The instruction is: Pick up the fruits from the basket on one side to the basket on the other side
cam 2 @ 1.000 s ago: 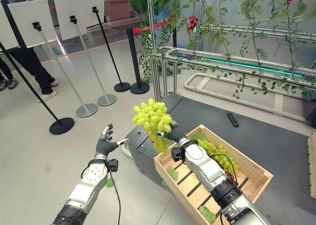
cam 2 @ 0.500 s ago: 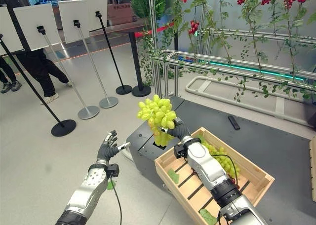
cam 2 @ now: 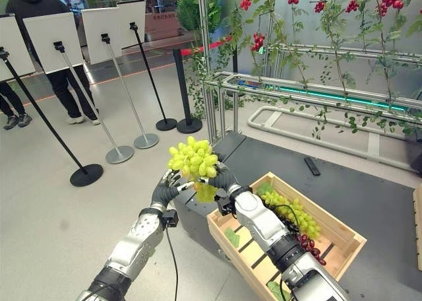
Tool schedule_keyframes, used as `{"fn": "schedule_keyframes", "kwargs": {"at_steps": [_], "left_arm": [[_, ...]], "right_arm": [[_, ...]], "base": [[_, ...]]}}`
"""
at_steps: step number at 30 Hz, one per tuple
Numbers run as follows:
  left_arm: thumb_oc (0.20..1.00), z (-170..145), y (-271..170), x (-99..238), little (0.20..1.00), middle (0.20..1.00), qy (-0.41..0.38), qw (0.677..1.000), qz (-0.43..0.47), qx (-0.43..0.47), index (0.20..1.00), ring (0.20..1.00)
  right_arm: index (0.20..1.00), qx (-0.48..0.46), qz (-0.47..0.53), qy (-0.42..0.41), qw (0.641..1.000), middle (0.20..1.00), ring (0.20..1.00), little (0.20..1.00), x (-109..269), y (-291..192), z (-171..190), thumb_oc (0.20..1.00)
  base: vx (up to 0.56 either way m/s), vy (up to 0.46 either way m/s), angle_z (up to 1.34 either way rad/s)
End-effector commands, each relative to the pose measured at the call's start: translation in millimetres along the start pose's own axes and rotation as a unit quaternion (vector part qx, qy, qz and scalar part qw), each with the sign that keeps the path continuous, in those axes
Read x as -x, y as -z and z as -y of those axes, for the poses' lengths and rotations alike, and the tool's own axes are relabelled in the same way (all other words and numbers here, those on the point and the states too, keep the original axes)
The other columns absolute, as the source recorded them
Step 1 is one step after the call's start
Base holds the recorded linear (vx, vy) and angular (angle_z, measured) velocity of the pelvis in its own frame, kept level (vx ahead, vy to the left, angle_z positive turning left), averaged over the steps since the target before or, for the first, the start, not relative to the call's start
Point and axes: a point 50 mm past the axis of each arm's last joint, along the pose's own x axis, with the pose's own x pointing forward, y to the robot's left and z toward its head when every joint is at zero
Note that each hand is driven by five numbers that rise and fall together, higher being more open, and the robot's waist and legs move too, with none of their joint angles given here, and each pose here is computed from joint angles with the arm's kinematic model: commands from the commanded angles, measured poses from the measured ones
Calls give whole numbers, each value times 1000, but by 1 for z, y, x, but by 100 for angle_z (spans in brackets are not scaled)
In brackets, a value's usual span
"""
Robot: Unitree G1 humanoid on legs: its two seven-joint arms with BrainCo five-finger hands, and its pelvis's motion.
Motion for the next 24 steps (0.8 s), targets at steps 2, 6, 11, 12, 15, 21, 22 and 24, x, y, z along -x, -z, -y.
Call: {"fn": "schedule_keyframes", "kwargs": {"at_steps": [2,6,11,12,15,21,22,24], "left_arm": [[1000,35,-31,-17,1000,1000,58,997,53,25,1000,1000],[1000,33,-26,-20,1000,1000,77,996,35,9,1000,1000],[1000,14,-19,-21,1000,1000,65,998,20,-10,1000,1000],[1000,11,-17,-20,1000,1000,62,998,16,-9,1000,1000],[1000,0,-11,-18,1000,1000,51,999,6,-5,1000,1000],[1000,-15,-6,-13,1000,1000,27,1000,2,2,1000,1000],[1000,-19,-6,-12,1000,1000,17,1000,6,3,1000,1000],[1000,-21,-7,-11,1000,1000,10,1000,9,7,1000,1000]], "right_arm": [[200,-36,87,-83,992,200,200,200,-18,-48,-46,200],[200,-21,80,-99,992,200,200,200,-21,-49,-50,200],[200,7,80,-89,993,200,200,200,-25,-56,-39,200],[200,11,81,-84,993,200,200,200,-26,-57,-36,200],[200,20,82,-65,994,200,200,200,-28,-61,-24,200],[200,34,80,-16,996,200,200,200,-30,-64,3,200],[200,38,78,3,996,200,200,200,-30,-64,12,200],[200,43,80,12,996,200,200,200,-30,-66,17,200]], "base": [[0,0,0],[0,0,0],[0,0,0],[0,0,0],[0,0,0],[0,0,0],[0,0,0],[0,0,0]]}}
